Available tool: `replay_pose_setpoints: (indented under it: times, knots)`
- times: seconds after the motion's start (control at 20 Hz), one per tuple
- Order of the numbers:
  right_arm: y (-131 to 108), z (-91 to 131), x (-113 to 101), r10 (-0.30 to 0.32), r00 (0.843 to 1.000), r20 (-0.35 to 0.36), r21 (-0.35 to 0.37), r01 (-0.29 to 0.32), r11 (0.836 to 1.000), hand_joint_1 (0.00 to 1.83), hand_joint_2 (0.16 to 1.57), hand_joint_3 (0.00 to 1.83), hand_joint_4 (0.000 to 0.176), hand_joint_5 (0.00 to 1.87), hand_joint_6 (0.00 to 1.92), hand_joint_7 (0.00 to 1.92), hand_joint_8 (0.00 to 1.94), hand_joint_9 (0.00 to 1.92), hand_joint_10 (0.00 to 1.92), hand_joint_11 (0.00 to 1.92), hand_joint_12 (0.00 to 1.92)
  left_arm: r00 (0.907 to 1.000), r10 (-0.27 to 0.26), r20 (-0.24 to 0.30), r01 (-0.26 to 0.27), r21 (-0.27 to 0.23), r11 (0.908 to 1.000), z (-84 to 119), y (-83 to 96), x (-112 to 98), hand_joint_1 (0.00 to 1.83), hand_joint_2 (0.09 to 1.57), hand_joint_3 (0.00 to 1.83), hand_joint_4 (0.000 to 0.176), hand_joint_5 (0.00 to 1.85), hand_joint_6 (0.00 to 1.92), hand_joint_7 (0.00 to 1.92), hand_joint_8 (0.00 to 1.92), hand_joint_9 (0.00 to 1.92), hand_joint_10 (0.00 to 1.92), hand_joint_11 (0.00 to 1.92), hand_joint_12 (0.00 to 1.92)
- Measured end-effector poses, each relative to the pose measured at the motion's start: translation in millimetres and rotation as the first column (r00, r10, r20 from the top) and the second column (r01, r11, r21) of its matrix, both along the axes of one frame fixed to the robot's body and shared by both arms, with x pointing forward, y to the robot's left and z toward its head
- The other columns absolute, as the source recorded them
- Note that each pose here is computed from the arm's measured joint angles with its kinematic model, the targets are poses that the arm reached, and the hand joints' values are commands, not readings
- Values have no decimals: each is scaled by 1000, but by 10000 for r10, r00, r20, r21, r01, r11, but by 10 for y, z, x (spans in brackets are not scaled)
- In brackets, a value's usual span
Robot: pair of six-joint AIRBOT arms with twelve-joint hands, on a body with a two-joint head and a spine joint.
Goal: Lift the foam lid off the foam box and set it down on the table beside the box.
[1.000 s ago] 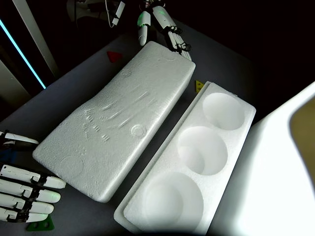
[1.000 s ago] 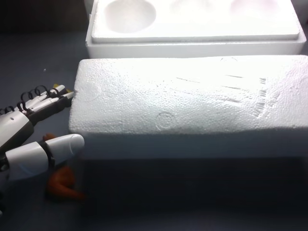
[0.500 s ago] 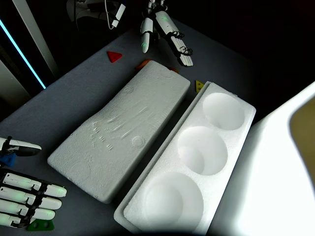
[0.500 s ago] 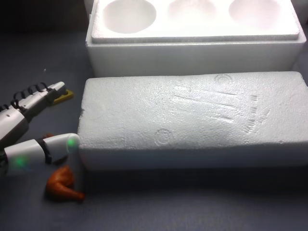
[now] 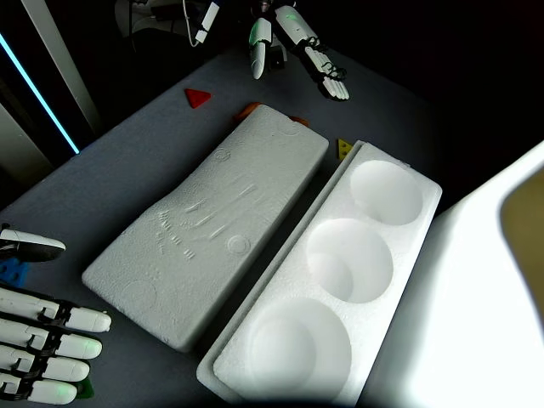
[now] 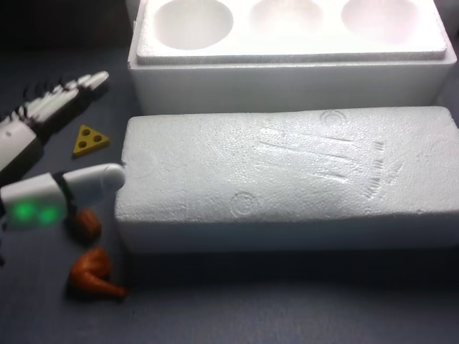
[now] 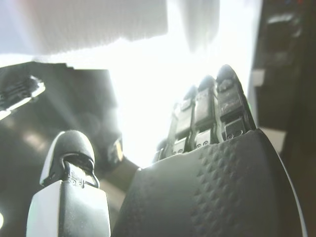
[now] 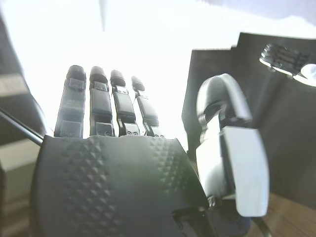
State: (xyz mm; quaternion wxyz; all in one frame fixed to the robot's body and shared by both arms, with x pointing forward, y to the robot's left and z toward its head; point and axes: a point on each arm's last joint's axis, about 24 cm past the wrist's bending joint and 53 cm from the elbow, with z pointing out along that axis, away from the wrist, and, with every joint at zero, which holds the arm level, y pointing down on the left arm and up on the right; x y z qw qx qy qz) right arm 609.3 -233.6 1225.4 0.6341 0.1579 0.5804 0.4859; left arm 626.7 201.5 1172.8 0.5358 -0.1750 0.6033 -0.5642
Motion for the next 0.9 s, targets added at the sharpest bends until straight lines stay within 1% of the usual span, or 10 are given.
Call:
replay_pose_setpoints:
  times: [0.1,0.3,0.35,0.4,0.45,0.5,0.6,0.7,0.8,0.9]
  knots:
    - [112,117,-28,353,9984,453,-147,-346,9993,258,1319,23,0,0,0,0,0,0,0,0,0,9984,-197,522,194,67,9998,163,-67,44,240,1159,3,96,0,0,0,0,0,0,0,0]
    - [303,349,60,905,9901,1072,-541,-851,9949,269,1343,22,0,0,0,0,0,0,0,35,17,9895,-774,1220,731,391,9966,395,-279,164,258,1181,11,100,0,0,0,0,0,0,0,0]
    - [363,416,90,1048,9862,1283,-609,-976,9934,238,1324,0,0,0,0,0,0,0,0,0,668,9857,-1019,1341,956,527,9940,428,-361,176,266,1167,2,92,0,0,0,0,0,0,0,0]
    - [416,438,108,1185,9838,1346,-657,-1105,9917,238,1324,0,0,0,0,0,0,0,0,0,668,9825,-1181,1437,1100,632,9919,460,-411,183,266,1167,2,92,0,0,0,0,0,0,0,0]
    - [523,447,137,1461,9802,1334,-847,-1356,9871,257,1339,0,0,0,0,0,0,0,0,0,999,9779,-1390,1563,1275,815,9885,508,-478,201,246,1162,0,64,0,0,0,0,0,0,0,0]
    - [599,452,154,1652,9773,1326,-1007,-1526,9832,269,1342,1,0,0,0,0,0,0,0,0,1033,9745,-1510,1660,1373,912,9863,544,-525,211,239,1166,2,55,0,0,0,0,0,0,0,0]
    - [727,494,174,1944,9702,1444,-1241,-1772,9763,233,1345,2,0,0,0,0,0,0,0,0,1043,9678,-1716,1844,1557,977,9830,611,-602,228,240,1168,2,59,0,0,0,0,0,0,0,0]
    - [804,496,218,2072,9672,1469,-1412,-1868,9722,230,1351,0,0,0,0,0,0,0,0,0,838,9637,-1933,1842,1743,1145,9780,610,-693,252,253,1152,0,59,0,0,0,0,0,0,0,0]
    - [818,451,240,2083,9693,1310,-1495,-1884,9707,218,1329,0,0,0,0,0,0,0,0,0,380,9604,-2103,1828,1904,1204,9743,615,-758,258,249,1149,0,52,0,0,0,0,0,0,0,0]
    - [833,427,244,2114,9696,1233,-1543,-1917,9692,208,1340,4,0,0,0,0,0,0,0,0,28,9599,-2123,1831,1943,1117,9746,625,-788,262,232,1151,0,70,0,0,0,0,0,0,0,0]
